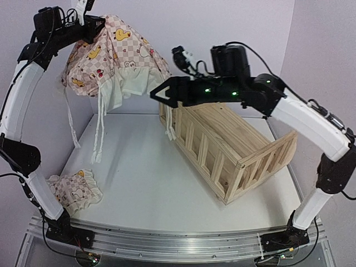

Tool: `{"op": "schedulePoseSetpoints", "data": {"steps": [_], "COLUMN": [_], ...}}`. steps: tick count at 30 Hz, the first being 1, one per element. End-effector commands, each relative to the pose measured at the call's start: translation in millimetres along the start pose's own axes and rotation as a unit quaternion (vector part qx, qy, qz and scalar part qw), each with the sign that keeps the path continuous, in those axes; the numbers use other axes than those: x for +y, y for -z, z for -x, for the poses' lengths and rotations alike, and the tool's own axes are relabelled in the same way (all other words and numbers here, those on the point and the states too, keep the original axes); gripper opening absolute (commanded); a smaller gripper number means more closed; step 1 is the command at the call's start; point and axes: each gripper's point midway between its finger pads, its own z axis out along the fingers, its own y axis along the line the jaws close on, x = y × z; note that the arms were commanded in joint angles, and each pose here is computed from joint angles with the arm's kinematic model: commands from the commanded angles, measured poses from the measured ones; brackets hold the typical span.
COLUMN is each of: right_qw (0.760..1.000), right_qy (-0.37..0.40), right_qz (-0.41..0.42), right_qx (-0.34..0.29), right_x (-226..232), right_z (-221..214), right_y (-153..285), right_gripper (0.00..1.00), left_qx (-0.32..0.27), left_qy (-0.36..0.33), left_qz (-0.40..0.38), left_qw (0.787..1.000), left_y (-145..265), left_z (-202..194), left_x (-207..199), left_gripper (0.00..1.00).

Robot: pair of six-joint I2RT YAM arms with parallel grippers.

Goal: Set up the pet bed

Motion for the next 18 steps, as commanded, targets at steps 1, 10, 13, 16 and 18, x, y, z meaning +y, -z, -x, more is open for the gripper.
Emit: {"op": "schedulePoseSetpoints", "data": {"steps": [1,10,13,16,18], "right_qw": [0.994,0.989,0.987,0.986,0.984], "right_qy": [0.037,0.008,0.009,-0.003,-0.013], "right_qz": [0.065,0.118,0.118,0.082,0.043], "right_qx": [-0.076,-0.087,-0.110,-0.147,-0.172], "right_x": [58,79,82,67,51], "right_z": [35,21,24,31,35], "right_y": [-21,-82,-92,-106,-116], "right_gripper": [0.76,0.82,0.84,0.84,0.84], "left_qx": [-0.050,-0.039,-0.039,-0.042,-0.043], "left_qy": [0.023,0.035,0.049,0.061,0.065], "left_qz": [0.012,0.002,-0.003,-0.009,-0.013], "left_qw": [0.998,0.999,0.998,0.997,0.997], "left_y": [-1,-14,-18,-23,-26], "left_z": [30,20,18,19,19], "left_x": [-2,-13,-17,-22,-27], "left_gripper": [0.00,0.00,0.00,0.00,0.00]}}
